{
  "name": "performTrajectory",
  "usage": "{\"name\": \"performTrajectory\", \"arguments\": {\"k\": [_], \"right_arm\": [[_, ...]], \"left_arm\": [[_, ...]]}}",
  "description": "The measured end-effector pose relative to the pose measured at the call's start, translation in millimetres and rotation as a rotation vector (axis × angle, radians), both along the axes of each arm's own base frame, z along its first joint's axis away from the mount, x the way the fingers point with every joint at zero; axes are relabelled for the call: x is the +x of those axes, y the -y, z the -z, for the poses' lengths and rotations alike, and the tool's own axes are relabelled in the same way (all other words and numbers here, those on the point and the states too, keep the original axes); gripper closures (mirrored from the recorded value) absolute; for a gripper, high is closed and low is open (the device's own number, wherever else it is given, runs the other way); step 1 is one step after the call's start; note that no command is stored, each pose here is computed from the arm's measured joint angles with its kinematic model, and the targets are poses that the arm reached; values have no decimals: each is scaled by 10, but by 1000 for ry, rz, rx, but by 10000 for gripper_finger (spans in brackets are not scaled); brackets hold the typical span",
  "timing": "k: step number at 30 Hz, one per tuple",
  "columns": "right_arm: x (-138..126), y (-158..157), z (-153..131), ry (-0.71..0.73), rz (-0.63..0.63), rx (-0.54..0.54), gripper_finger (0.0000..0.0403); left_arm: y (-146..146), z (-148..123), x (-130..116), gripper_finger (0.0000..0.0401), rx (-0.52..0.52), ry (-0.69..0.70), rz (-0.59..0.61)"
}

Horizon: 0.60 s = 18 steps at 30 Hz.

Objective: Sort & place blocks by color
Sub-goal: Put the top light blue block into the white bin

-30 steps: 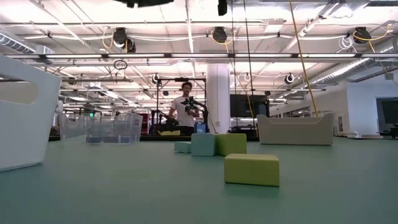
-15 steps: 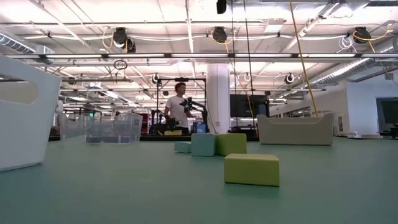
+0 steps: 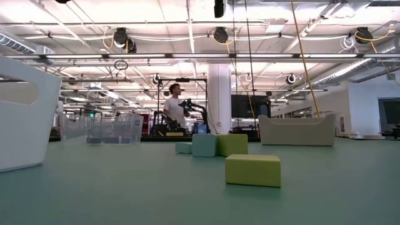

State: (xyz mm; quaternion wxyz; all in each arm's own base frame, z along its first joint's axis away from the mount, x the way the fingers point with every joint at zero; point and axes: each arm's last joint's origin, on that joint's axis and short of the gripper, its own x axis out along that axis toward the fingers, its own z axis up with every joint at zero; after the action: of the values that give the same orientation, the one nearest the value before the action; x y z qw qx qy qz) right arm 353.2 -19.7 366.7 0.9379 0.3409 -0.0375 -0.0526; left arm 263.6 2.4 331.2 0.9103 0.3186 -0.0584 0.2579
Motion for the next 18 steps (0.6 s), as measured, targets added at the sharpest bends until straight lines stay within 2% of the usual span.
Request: {"name": "performTrajectory", "arguments": {"k": [15,18], "right_arm": [[-2,-6,2,-2,-27,1,287],[-2,-13,3,-3,-31,1,287]], "left_arm": [[127,-3,7,130,13,9,113],[127,-7,6,145,14,13,114]]}}
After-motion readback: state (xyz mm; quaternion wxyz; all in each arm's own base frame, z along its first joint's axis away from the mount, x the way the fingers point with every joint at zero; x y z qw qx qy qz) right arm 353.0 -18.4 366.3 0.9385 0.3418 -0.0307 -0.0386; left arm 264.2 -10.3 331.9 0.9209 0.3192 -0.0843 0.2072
